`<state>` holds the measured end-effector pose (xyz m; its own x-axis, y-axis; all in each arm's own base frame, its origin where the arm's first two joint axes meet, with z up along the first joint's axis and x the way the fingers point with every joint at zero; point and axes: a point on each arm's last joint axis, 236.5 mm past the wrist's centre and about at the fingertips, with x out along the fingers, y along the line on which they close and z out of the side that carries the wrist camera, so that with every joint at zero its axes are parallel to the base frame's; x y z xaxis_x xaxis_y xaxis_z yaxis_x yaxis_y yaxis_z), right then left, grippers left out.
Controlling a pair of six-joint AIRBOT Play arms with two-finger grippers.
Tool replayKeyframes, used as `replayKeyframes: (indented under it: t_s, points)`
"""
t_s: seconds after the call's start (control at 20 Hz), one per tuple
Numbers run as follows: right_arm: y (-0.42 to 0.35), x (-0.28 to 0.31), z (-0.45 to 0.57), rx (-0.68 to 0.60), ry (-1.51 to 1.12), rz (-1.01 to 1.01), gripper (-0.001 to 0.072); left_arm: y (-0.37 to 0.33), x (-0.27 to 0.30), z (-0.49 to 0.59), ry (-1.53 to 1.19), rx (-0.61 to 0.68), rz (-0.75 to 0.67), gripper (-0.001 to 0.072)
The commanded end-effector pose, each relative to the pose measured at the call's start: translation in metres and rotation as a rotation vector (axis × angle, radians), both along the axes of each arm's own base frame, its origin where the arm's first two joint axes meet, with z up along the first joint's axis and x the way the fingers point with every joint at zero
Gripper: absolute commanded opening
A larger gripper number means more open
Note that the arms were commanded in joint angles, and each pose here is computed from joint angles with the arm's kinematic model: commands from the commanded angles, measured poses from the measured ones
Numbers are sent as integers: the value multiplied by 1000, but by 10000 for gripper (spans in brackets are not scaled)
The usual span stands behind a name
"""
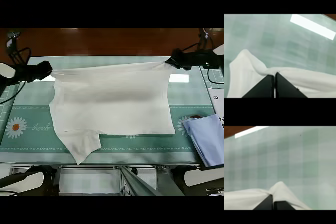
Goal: Fold the shirts.
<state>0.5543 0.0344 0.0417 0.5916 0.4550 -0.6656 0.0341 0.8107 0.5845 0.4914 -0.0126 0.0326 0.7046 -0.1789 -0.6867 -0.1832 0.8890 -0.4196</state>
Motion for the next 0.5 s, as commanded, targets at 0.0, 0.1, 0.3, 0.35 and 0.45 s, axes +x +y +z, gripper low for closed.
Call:
replayKeyframes:
  t_s: [0.0, 0.1, 0.3, 0.35, 0.45]
  points:
    - [2, 26, -34, 69, 79, -14, 30, -8, 11, -27, 29, -44, 42, 23]
    - [11, 16, -43, 80, 135, 42, 30, -10, 5, -29, 55, -47, 28, 23]
    - [5, -35, -48, 79, 277, 196, 31, -18, -36, -39, 192, 5, -150, 23]
    - [-1, -51, -55, 57, 333, 227, 31, -21, -54, -47, 259, 7, -210, 23]
    - [-21, -77, -78, -47, 449, 248, 31, -24, -83, -67, 374, 6, -302, 23]
